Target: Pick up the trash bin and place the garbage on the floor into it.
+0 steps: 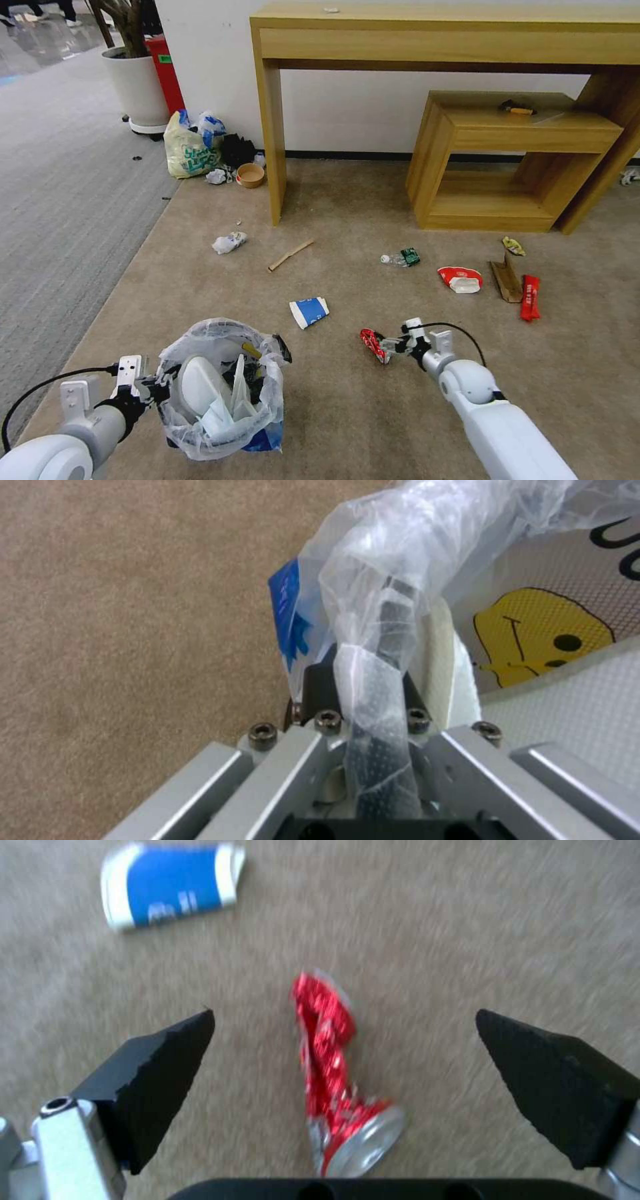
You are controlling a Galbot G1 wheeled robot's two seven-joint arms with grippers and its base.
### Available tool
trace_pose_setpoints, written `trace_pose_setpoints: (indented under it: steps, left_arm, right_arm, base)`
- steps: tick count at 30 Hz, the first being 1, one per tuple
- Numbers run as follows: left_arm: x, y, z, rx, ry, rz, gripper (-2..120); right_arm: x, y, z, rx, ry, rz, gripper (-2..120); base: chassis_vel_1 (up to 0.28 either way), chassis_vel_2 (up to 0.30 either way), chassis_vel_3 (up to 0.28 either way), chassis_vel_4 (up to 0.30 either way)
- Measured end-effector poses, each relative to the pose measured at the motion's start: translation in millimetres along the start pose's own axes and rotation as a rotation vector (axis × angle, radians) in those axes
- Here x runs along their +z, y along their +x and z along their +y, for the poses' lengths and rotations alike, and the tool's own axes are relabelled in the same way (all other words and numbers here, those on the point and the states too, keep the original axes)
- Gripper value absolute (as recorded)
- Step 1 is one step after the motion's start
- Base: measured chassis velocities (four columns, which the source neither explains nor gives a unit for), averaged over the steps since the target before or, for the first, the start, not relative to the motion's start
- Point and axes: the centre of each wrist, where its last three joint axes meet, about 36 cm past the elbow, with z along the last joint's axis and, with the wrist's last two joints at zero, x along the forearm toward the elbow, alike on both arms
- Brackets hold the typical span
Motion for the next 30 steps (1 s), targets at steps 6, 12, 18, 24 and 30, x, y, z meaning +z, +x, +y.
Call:
trace_pose_setpoints:
  steps: [6,12,18,24,30]
  left_arm:
    - [1.1,-1.0,0.6,-0.003,0.005,0.002,0]
    - [2.6,-3.1,1.5,-0.005,0.006,0.008,0]
    - [2.9,-3.3,1.3,-0.006,0.005,0.009,0]
    - [2.8,-2.7,2.0,-0.009,0.004,0.009,0]
    - [1.7,-2.9,2.1,-0.008,0.001,0.007,0]
  right_arm:
    - [15.0,-10.9,0.6,0.017,-0.019,0.079,100]
    - [23.0,-28.4,-3.8,0.027,0.013,0.094,92]
    - [29.2,-42.1,-4.2,0.022,0.024,0.111,87]
    - [38.7,-51.3,-2.6,0.015,0.035,0.116,69]
    - [40.0,-53.4,-2.2,0.016,0.038,0.108,49]
  base:
    - [0.0,0.0,0.0,0.0]
    - [0.0,0.0,0.0,0.0]
    - [0.0,0.0,0.0,0.0]
    - [0.0,0.0,0.0,0.0]
    - [0.0,0.0,0.0,0.0]
